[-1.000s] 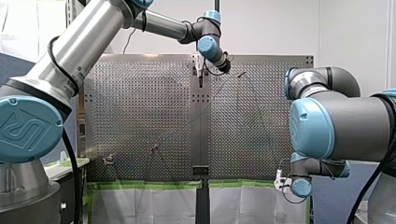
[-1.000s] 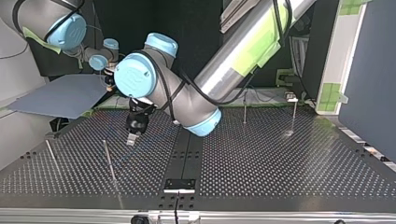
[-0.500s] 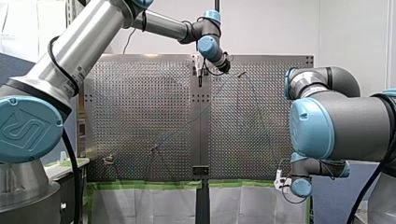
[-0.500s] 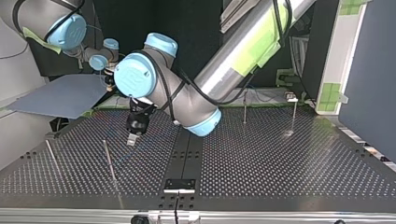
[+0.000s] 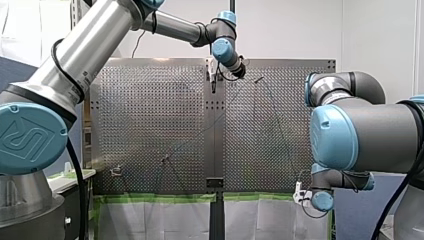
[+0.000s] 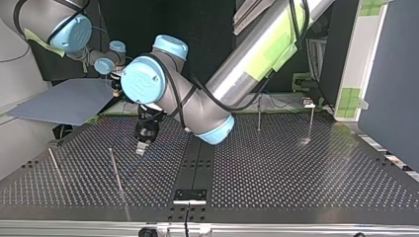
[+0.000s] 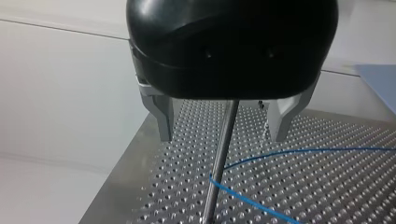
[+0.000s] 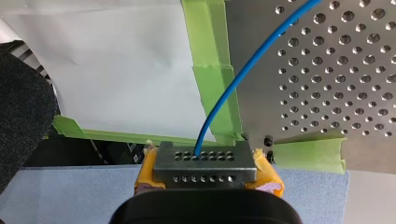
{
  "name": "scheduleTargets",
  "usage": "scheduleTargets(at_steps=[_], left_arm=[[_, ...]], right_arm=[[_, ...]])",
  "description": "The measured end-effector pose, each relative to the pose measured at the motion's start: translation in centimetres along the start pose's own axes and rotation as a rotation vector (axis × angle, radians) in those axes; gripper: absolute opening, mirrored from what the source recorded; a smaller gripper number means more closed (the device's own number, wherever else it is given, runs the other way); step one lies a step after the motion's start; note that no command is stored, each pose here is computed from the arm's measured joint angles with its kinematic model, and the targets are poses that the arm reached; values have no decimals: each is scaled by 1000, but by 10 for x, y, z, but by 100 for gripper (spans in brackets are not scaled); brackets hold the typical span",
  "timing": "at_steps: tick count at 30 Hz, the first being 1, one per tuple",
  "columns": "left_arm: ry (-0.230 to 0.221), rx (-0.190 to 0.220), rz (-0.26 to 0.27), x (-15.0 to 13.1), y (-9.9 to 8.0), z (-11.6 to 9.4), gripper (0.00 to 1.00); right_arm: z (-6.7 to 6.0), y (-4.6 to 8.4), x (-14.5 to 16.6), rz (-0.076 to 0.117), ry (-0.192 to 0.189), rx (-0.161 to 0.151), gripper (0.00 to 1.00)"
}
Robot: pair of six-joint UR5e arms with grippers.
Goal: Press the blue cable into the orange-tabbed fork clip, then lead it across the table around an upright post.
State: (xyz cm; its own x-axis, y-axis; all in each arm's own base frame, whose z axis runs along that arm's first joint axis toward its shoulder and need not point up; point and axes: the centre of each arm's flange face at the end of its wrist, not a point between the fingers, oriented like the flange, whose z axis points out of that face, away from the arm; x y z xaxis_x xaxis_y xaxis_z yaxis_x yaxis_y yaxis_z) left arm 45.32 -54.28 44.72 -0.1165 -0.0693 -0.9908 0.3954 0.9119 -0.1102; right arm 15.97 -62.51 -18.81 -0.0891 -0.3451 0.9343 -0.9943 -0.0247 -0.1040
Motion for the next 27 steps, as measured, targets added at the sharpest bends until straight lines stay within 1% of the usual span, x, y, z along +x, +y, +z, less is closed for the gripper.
scheduleTargets(at_steps=[4,13,17,23,27], left_arm=[[-1,-15,-1,0,2,0,100],[-2,-21,-4,0,2,0,100],[-8,-37,-8,-4,3,-3,100],[-23,-62,-12,-18,-4,-24,100],[-49,-79,-24,-27,-5,-37,100]], right_arm=[[0,0,0,0,0,0,0],[0,0,0,1,0,0,0],[0,0,0,0,0,1,0],[0,1,0,-1,0,1,0],[0,1,1,-2,-1,1,0]])
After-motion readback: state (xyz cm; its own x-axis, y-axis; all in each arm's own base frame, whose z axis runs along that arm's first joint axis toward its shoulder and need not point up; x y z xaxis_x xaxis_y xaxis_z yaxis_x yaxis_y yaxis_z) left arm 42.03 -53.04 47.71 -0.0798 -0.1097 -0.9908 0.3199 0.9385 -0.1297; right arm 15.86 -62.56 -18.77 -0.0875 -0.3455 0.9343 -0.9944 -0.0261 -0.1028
